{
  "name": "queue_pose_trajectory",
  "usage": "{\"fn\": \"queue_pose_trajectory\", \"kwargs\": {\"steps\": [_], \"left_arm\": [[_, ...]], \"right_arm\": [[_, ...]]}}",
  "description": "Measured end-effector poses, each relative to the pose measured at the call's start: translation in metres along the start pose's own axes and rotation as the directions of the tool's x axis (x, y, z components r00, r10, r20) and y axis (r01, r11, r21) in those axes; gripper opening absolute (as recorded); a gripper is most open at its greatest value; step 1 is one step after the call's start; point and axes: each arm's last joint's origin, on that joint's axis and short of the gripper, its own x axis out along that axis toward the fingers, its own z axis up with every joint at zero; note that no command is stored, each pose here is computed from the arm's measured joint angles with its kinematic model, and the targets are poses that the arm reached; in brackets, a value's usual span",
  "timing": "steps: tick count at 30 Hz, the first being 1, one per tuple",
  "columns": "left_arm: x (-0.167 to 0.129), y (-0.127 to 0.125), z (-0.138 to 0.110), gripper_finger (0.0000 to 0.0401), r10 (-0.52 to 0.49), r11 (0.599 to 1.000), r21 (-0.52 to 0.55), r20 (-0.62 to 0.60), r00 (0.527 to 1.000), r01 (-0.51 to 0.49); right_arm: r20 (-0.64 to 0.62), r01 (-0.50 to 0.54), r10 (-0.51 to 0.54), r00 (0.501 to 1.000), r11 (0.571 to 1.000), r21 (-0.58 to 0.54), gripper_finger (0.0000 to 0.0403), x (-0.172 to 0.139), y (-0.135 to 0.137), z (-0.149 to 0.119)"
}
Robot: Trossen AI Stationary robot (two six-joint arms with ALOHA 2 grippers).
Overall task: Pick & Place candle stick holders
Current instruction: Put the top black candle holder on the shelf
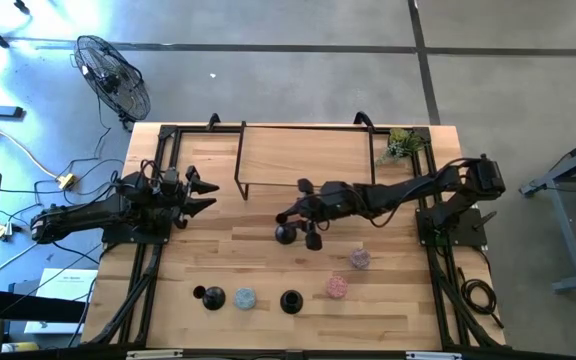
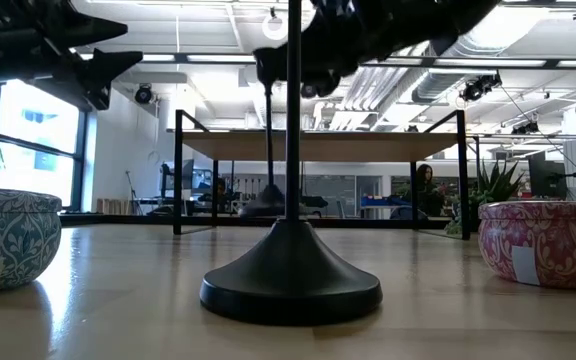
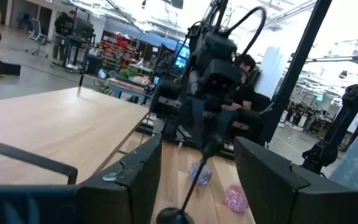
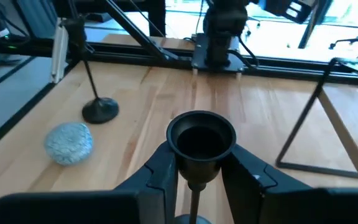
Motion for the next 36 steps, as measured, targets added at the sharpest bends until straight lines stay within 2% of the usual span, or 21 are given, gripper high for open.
{"fn": "queue_pose_trajectory", "kwargs": {"steps": [6,9,12,15,17,19,26,31,36], "left_arm": [[0.0,0.001,-0.003,0.0198,0.012,1.0,-0.006,-0.028,1.0,-0.012],[0.0,0.001,-0.004,0.0198,0.016,1.0,-0.008,-0.037,0.999,-0.016],[0.0,0.001,-0.004,0.0198,0.015,1.0,-0.008,-0.037,0.999,-0.016],[0.0,0.002,-0.005,0.0198,0.012,1.0,-0.014,-0.05,0.999,-0.013],[0.0,0.002,-0.006,0.0198,0.012,1.0,-0.022,-0.059,0.998,-0.014],[0.0,0.002,-0.006,0.0198,0.014,0.999,-0.039,-0.065,0.998,-0.017],[0.0,0.002,-0.009,0.0198,-0.005,0.998,-0.055,-0.097,0.995,-0.001],[-0.001,0.003,-0.011,0.0198,-0.001,0.997,-0.077,-0.118,0.993,-0.008],[-0.001,0.002,-0.011,0.0198,-0.011,0.997,-0.079,-0.122,0.992,0.001]], "right_arm": [[-0.046,0.028,-0.029,0.998,0.999,-0.033,0.009,-0.007,0.008,0.032],[-0.074,0.077,-0.082,0.994,0.995,-0.07,0.009,-0.012,0.012,0.05],[-0.141,0.208,-0.221,0.965,0.973,-0.102,0.009,-0.022,0.014,0.068],[-0.216,0.362,-0.385,0.898,0.922,-0.136,0.009,-0.035,0.01,0.087],[-0.241,0.41,-0.429,0.87,0.903,-0.128,0.009,-0.044,0.008,0.099],[-0.225,0.44,-0.457,0.861,0.89,-0.124,0.009,-0.052,0.006,0.116],[-0.137,0.4,-0.407,0.903,0.913,-0.078,0.009,-0.077,0.007,0.165],[-0.086,0.489,-0.495,0.864,0.868,-0.084,0.009,-0.097,0.001,0.19],[-0.052,0.555,-0.557,0.829,0.83,-0.056,0.009,-0.112,-0.02,0.205]]}}
